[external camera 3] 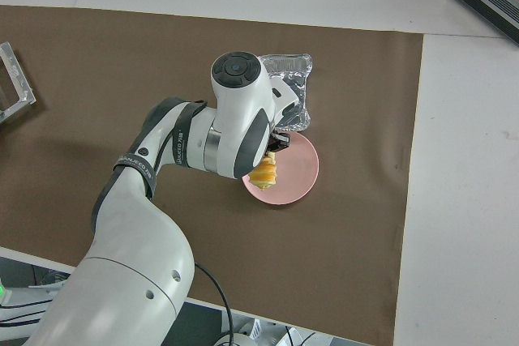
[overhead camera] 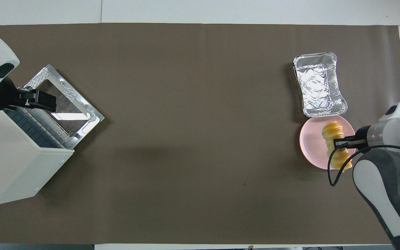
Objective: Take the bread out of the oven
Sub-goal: 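Lift the bread out and move it over the pink plate, then lower the bread onto the pink plate and open the right gripper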
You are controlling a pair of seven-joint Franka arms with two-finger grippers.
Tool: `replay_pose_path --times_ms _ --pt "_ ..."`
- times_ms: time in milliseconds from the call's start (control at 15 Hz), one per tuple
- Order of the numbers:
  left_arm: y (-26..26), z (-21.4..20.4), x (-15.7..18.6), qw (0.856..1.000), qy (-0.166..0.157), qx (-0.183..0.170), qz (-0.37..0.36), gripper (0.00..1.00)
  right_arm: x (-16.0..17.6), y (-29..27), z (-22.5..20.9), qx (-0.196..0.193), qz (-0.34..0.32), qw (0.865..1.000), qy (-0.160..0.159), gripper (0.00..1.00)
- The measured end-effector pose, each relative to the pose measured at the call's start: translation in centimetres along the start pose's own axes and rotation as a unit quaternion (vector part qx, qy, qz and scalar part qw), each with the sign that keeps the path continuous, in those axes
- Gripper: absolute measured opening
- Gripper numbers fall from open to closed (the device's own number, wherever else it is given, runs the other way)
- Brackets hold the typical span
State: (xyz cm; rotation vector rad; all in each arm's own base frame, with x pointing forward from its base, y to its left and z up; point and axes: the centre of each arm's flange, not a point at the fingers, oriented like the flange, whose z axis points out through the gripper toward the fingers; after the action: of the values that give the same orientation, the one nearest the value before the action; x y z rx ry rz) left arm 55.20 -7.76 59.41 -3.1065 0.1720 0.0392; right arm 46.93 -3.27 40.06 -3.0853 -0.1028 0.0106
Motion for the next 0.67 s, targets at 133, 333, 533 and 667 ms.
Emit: replay_pose_path --times_ms 133,333,533,667 --pt "0.0 0.0 0.0 1.0 0.0 0.0 0.0 1.0 -0.6 0.0 0.9 -0.003 -0.001 1.0 0.007 0.08" --pt "0.0 0.0 0.0 1.0 0.0 0.0 0.0 1.0 -0.9 0.6 2.2 -0.006 -0.004 1.0 0.018 0.08" --pt "0.0 0.0 0.0 1.0 0.0 0.0 0.0 1.0 -0.8 2.2 4.0 -0.006 -0.016 1.0 0.018 0.08" --pt "0.0 0.0 0.0 1.0 0.0 0.0 0.0 1.0 -0.7 3.0 4.8 -0.005 -0.02 1.0 0.016 0.08"
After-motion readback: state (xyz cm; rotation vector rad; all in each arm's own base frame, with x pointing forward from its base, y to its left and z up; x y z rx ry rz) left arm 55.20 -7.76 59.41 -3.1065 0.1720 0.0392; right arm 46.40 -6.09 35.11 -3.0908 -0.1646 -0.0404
